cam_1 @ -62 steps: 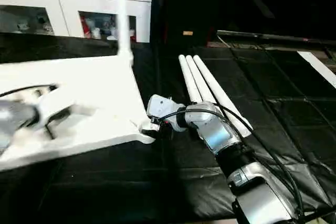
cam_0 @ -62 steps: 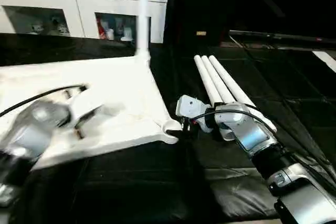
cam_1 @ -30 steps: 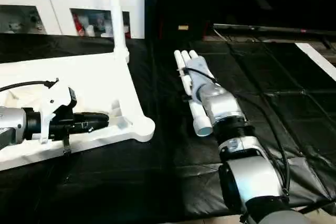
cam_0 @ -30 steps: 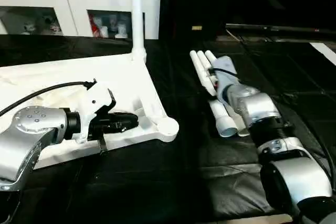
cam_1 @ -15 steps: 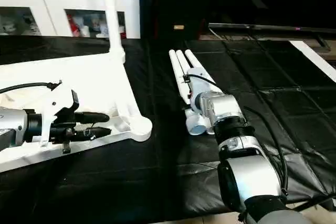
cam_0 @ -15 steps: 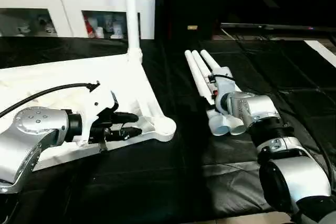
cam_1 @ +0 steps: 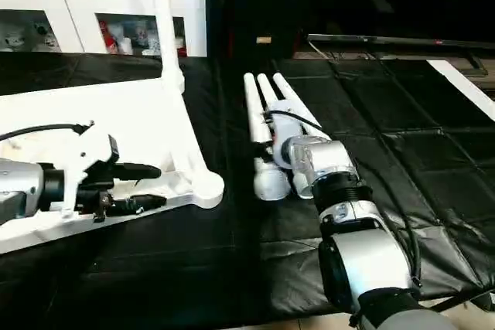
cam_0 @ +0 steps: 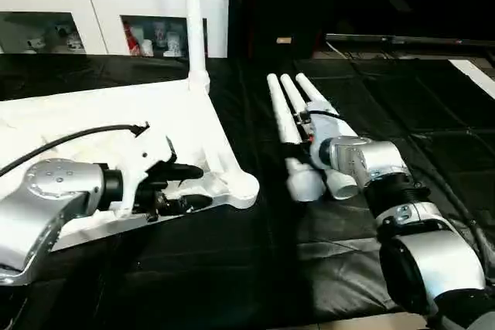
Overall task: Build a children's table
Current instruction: Pick table leg
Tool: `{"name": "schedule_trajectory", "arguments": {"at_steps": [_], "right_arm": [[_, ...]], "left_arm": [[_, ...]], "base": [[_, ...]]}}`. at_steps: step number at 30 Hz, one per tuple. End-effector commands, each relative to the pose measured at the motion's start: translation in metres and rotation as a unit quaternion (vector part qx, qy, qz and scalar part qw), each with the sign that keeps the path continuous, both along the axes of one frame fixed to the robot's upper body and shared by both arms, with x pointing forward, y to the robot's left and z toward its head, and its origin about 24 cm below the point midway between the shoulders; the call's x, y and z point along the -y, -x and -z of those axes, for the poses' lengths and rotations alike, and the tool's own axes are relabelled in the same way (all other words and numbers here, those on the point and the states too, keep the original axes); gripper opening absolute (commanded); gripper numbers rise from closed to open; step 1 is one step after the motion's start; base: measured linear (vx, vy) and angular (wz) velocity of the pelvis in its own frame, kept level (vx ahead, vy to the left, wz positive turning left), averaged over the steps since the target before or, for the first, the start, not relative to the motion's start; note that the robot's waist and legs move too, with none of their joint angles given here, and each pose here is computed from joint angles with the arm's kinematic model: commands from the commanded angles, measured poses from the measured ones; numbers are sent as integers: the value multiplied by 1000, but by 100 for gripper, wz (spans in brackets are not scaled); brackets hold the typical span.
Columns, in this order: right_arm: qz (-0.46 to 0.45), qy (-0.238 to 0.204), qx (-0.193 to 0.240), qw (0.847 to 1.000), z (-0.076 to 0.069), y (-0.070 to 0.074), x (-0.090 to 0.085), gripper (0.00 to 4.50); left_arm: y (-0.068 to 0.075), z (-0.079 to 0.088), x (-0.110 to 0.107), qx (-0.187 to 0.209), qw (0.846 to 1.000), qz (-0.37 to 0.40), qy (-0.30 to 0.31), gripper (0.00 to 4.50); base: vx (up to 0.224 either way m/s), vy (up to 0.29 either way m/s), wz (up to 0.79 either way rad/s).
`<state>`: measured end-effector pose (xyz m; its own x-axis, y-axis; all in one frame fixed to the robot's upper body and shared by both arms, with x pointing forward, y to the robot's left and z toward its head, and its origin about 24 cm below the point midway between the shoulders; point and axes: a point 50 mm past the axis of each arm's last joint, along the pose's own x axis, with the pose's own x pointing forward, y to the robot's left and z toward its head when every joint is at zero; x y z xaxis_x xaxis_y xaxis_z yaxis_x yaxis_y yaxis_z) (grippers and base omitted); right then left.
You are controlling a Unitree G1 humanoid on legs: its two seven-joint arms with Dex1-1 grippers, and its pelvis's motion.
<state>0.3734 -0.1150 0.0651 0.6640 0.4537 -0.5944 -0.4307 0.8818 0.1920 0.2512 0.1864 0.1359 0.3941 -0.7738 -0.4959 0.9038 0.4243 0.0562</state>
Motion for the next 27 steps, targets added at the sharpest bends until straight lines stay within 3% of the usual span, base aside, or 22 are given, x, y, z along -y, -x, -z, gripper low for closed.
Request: {"name": "schedule_trajectory", "arguments": {"at_steps": [1,5,11,12,20,25,27], "right_arm": [[-4,-18,-11,1000,4,1,1,250],[0,28,-32,999,18,5,5,206],[15,39,-55,998,26,8,11,159],[15,39,-55,998,26,8,11,144],[22,51,-78,995,37,13,17,83],[54,23,-67,996,35,10,20,83],[61,15,-64,996,35,9,21,110]], "left_arm": [[1,-5,4,10,1000,9,-5,337],[1,-5,5,10,1000,10,-7,372],[3,-4,4,10,1000,9,-9,416],[3,-4,4,10,1000,9,-9,444],[2,-4,7,12,1000,15,-13,450],[2,-4,8,13,1000,17,-14,450],[1,-4,8,13,1000,18,-16,450]], "base": [[0,0,0],[0,0,0],[0,0,0],[0,0,0],[0,0,0],[0,0,0],[0,0,0]]}}
